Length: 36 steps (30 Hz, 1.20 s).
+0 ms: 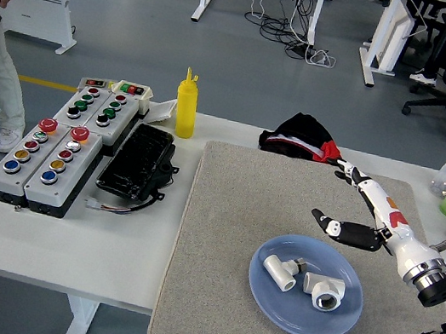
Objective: Pick pipe place plate twice
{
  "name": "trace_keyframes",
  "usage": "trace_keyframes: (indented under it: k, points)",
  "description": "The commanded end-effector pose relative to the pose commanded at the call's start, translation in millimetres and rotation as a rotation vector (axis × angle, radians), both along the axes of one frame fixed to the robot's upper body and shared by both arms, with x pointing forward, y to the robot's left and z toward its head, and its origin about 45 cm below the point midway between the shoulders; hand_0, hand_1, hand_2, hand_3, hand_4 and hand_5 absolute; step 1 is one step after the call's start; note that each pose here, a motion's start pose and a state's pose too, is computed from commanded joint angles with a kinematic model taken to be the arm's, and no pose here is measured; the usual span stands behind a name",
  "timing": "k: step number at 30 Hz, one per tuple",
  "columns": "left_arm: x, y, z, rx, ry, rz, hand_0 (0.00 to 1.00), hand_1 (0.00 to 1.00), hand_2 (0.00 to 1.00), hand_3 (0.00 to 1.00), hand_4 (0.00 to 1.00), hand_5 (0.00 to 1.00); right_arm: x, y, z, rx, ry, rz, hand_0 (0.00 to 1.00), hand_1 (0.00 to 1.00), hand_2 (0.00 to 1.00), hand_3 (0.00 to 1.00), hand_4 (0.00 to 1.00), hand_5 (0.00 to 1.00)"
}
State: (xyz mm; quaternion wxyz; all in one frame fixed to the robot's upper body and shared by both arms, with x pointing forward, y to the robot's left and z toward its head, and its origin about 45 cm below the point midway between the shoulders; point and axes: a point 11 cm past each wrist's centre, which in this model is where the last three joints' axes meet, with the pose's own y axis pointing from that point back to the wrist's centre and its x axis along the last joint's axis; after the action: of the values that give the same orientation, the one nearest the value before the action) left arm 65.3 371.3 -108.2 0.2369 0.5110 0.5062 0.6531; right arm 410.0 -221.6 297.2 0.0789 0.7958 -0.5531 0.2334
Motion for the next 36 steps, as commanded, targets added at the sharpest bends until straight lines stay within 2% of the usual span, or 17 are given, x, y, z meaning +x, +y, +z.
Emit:
trace_keyframes:
  k: [3, 4, 6, 9, 10, 15, 16, 24, 29, 36]
  points:
    - [-0.7, 0, -0.1, -0.001, 0.003, -0.003, 0.579, 0.617, 0.629, 0.556, 0.375, 0.998, -2.1, -10, 7.0, 0.157, 0.013, -0.013, 0.941, 0.882, 0.994, 0.936, 0.681, 0.355]
    - [-1.3, 0, -0.2, 0.0, 0.004, 0.0, 0.579, 0.616, 0.63, 0.557, 0.376, 0.998, -4.1, -16, 9.7, 0.225, 0.015, -0.019, 0.899, 0.854, 0.963, 0.913, 0.638, 0.382]
    - [-1.3, 0, -0.1, 0.001, 0.003, 0.003, 0.579, 0.616, 0.63, 0.557, 0.376, 0.998, -5.2, -26, 13.0, 0.337, 0.038, -0.033, 0.899, 0.854, 0.963, 0.913, 0.638, 0.382]
    - [1.4, 0, 0.4, 0.003, 0.0, -0.001, 0.579, 0.616, 0.63, 0.557, 0.376, 0.998, -5.2, -38, 8.2, 0.495, 0.112, -0.048, 0.899, 0.854, 0.963, 0.913, 0.638, 0.382]
    - [1.9, 0, 0.5, 0.003, -0.001, -0.003, 0.579, 0.615, 0.628, 0.557, 0.376, 0.998, -4.8, -43, 7.2, 0.553, 0.133, -0.054, 0.867, 0.821, 0.917, 0.874, 0.612, 0.424]
    - [2.1, 1, 0.5, 0.005, -0.004, -0.003, 0.579, 0.615, 0.628, 0.557, 0.376, 0.998, -9.4, -63, -13.2, 0.81, 0.229, -0.094, 0.867, 0.821, 0.917, 0.874, 0.612, 0.424]
    - [2.6, 1, 0.5, 0.005, -0.007, -0.001, 0.579, 0.615, 0.628, 0.558, 0.375, 0.998, -11.6, -68, -17.3, 0.857, 0.244, -0.102, 0.849, 0.803, 0.89, 0.867, 0.604, 0.444]
    - [4.3, 1, 1.5, 0.003, 0.001, 0.0, 0.579, 0.614, 0.627, 0.557, 0.376, 0.998, -31.5, -93, -58.0, 1.254, 0.359, -0.169, 0.847, 0.801, 0.886, 0.871, 0.62, 0.454]
    - [6.1, 1, 1.6, 0.001, -0.004, 0.002, 0.579, 0.615, 0.627, 0.562, 0.373, 0.998, -34.8, -101, -59.7, 1.321, 0.361, -0.177, 0.86, 0.812, 0.891, 0.867, 0.611, 0.465]
    - [8.9, -1, 1.1, -0.011, -0.015, -0.001, 0.578, 0.617, 0.629, 0.576, 0.373, 0.998, -40.8, -108, -52.8, 1.376, 0.355, -0.126, 0.868, 0.823, 0.898, 0.867, 0.599, 0.491]
